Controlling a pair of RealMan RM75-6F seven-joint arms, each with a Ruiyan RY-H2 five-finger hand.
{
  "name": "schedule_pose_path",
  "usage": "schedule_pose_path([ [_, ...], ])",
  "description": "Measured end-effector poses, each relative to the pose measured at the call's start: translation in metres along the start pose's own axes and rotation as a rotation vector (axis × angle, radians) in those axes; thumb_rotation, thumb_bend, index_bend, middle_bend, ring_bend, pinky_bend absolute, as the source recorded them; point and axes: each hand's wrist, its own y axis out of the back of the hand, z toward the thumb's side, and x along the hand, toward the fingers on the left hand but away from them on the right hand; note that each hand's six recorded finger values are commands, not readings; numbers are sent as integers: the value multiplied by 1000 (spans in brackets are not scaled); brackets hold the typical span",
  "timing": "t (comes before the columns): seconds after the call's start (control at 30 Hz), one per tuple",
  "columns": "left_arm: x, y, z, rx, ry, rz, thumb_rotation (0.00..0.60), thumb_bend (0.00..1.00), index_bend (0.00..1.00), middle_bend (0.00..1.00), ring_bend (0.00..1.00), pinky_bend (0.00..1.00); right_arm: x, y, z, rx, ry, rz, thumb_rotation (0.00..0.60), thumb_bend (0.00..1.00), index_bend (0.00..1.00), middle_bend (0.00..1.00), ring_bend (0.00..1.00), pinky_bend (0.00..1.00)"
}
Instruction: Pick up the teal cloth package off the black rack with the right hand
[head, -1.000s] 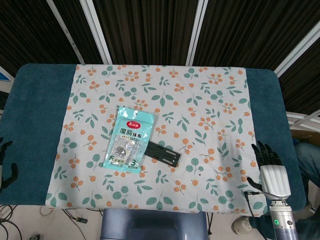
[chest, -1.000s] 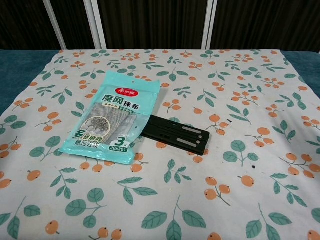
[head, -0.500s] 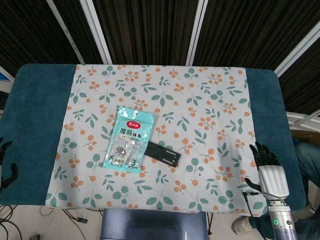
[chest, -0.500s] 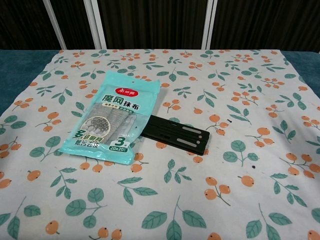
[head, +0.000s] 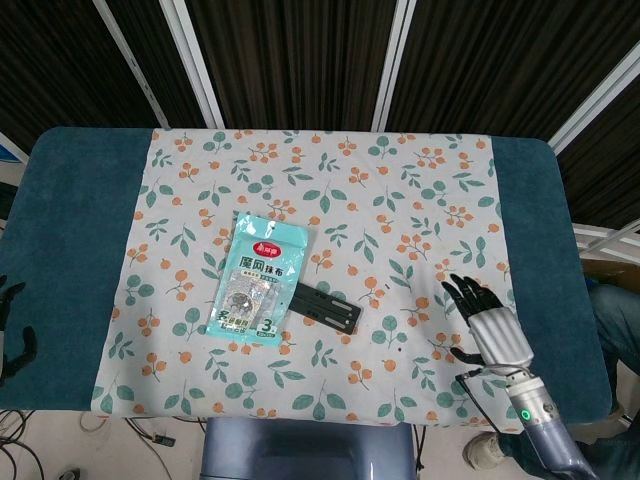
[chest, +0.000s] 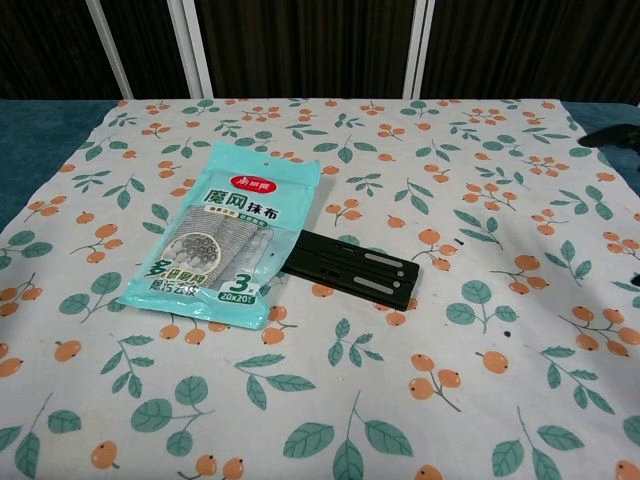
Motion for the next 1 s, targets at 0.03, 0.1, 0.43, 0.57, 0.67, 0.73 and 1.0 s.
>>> schedule_pose_path([
  [0.03, 0, 0, 0, 0, -1, 0, 600, 574, 128, 0, 0, 0, -10, 2, 6, 2, 38, 3, 600, 173, 9, 48, 73, 188],
  [0.1, 0, 0, 0, 0, -1, -1, 600, 574, 128, 0, 0, 0, -25, 4, 15, 5, 95, 7, 600, 173, 9, 47, 73, 187],
  [0.43, 0, 0, -1, -9, -1, -11, 600, 575, 128, 0, 0, 0, -96, 3, 74, 61, 308, 23, 600, 174, 6, 48, 68, 187],
  [0.57, 0, 0, -2, -13, 4, -14, 600, 574, 129, 0, 0, 0, -117, -5, 92, 126, 330, 2, 600, 173, 6, 48, 68, 187],
  [0.67, 1, 0, -2, -16, 7, -14, 600, 575, 129, 0, 0, 0, -137, -15, 117, 156, 364, 8, 600, 174, 6, 48, 68, 187],
  [0.73, 1, 0, -3, -17, 9, -14, 600, 574, 129, 0, 0, 0, -150, -22, 133, 174, 391, 18, 600, 173, 7, 47, 68, 186],
  [1.0, 2, 1, -5, -19, 19, -19, 600, 574, 128, 0, 0, 0, -175, -38, 175, 251, 448, 25, 600, 174, 7, 48, 68, 186],
])
